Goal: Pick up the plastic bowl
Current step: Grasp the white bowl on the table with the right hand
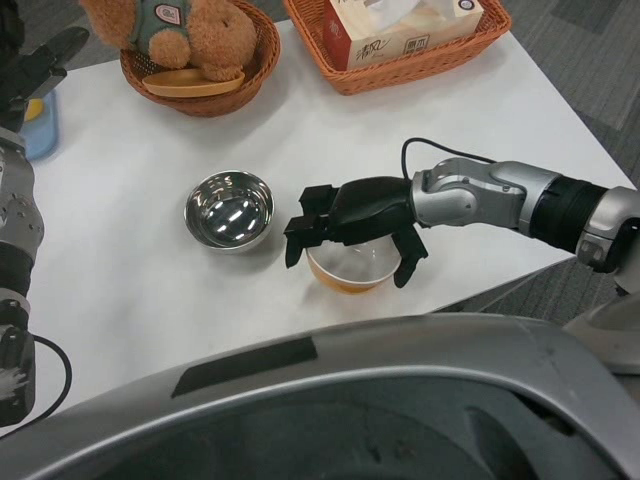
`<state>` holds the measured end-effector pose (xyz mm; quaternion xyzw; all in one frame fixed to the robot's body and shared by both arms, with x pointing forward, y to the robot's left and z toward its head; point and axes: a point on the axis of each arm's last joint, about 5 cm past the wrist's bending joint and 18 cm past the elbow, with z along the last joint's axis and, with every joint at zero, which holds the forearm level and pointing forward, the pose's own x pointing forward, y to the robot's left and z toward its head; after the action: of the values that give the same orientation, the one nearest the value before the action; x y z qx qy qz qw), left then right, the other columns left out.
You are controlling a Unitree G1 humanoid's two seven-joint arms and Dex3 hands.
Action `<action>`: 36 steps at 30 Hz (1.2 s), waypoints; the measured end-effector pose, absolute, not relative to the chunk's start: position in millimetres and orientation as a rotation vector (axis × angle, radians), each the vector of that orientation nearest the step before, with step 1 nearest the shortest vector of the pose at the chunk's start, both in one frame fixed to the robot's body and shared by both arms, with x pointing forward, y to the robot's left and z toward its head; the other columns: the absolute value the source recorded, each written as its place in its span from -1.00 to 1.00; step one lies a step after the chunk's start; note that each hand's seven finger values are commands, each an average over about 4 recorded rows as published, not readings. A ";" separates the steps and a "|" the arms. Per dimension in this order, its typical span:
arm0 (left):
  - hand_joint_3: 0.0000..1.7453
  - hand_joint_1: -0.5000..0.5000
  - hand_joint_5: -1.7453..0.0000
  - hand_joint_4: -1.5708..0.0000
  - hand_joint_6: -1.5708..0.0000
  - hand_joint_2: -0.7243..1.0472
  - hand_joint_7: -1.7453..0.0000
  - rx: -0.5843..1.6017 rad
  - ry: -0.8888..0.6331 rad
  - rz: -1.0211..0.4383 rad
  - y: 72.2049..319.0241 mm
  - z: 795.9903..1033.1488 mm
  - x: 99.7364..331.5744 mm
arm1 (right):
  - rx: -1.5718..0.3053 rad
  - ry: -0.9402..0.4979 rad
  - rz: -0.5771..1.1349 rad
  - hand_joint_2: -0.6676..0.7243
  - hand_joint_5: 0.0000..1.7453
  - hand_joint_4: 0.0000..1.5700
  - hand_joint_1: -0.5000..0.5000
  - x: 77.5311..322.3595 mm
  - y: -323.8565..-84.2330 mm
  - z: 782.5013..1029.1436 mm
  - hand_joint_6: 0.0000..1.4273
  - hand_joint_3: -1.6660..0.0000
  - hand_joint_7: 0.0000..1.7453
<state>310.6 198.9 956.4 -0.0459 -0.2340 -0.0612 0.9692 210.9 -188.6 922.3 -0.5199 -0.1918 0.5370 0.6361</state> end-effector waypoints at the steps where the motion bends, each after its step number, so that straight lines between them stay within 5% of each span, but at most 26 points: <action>1: -1.00 -1.00 1.00 1.00 1.00 0.50 1.00 -0.093 -0.473 -0.124 198.9 956.3 310.5 | -1.187 -0.438 1.212 -0.45 0.89 -0.82 -0.79 210.7 -190.3 923.1 -1.00 -0.52 0.52; 20: -1.00 -1.00 1.00 1.00 1.00 0.50 1.00 -0.127 -0.467 -0.141 187.9 952.6 310.7 | -1.305 -0.399 0.928 -0.45 0.89 -0.82 -0.67 231.5 -211.1 972.8 -1.00 -0.62 0.60; 24: -1.00 -1.00 1.00 1.00 1.00 0.30 1.00 -0.127 -0.463 -0.171 182.7 951.0 310.8 | -1.324 -0.407 0.899 -0.45 0.89 -0.82 -0.67 240.8 -208.5 985.6 -1.00 -0.60 0.60; 36: -1.00 -1.00 1.00 1.00 1.00 0.20 1.00 -0.148 -0.485 -0.205 176.7 950.0 310.3 | -1.338 -0.484 0.862 -0.45 0.89 -0.78 -0.58 256.5 -197.5 1005.3 -1.00 -0.55 0.60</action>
<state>310.3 176.7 950.0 -0.0732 -0.2393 -0.1010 0.9629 256.5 -197.5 1005.3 -0.5945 -0.2152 0.3831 0.6734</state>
